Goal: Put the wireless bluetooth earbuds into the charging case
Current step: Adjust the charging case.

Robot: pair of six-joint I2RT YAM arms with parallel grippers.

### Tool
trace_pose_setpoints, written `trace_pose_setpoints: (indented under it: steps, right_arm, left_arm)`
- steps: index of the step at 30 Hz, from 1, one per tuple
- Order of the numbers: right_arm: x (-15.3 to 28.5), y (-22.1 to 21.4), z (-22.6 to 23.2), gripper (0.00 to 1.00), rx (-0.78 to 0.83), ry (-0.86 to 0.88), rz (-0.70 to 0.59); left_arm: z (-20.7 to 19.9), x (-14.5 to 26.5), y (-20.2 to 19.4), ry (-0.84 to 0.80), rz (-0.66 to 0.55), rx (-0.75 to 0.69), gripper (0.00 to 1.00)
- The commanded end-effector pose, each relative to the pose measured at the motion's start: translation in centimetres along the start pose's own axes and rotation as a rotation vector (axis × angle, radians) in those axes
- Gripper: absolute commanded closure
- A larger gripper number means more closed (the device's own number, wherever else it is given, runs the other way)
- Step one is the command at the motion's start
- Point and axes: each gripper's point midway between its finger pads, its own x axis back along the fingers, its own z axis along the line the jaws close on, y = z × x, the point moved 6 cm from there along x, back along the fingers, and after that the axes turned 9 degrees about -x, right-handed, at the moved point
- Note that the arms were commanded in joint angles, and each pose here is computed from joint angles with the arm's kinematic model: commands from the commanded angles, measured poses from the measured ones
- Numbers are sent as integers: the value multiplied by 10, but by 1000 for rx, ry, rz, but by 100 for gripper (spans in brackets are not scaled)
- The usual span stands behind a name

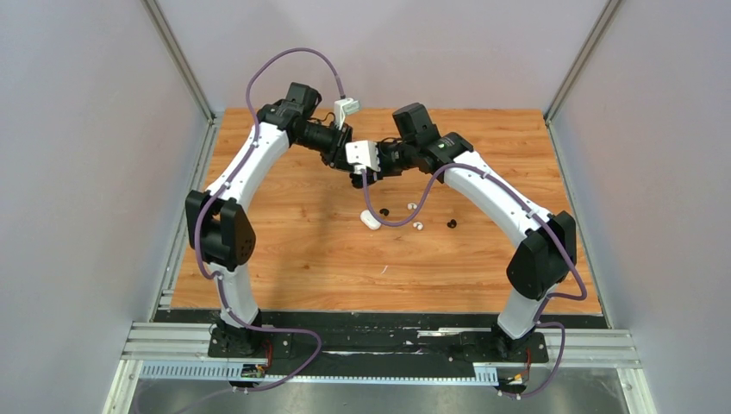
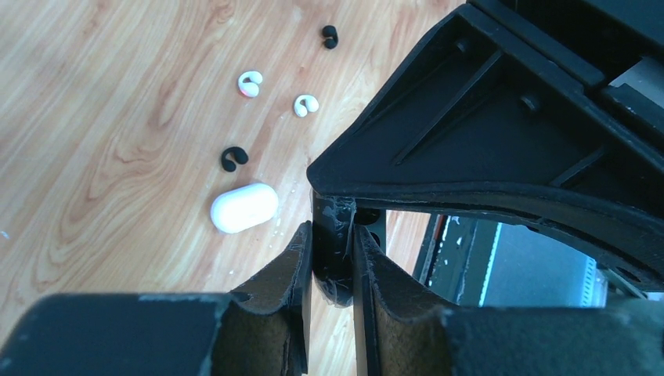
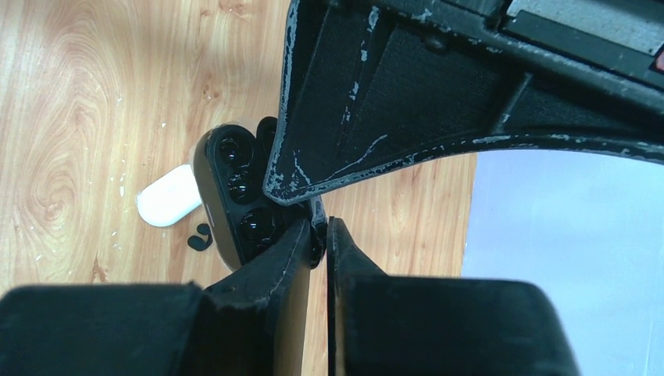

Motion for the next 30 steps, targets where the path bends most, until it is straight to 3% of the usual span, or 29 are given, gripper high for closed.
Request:
trace_pose_setpoints:
  steps: [1,8,15,18,24,30]
  right_arm:
    - [12,26,-18,87,39,-82,-73]
    - [31,37,-29,73,32,-171,-68]
    - [62,41,-33,67,-44,-258,-79]
    - [85,29,-28,64,-170,-283,-97]
    - [120,-30,-4,54,-566,-319,-97]
    - [110,-68,17,54,-709,-309,-34]
  left_arm:
    - [-13,13,20,33,-64,-132,100]
    - [-9,18,20,99,-48,-196,100]
    - [0,24,18,200,-42,-259,100]
    - [2,25,13,229,-40,-305,100]
    - [-15,37,10,251,-84,-485,100]
    - [-28,48,17,278,-105,-660,100]
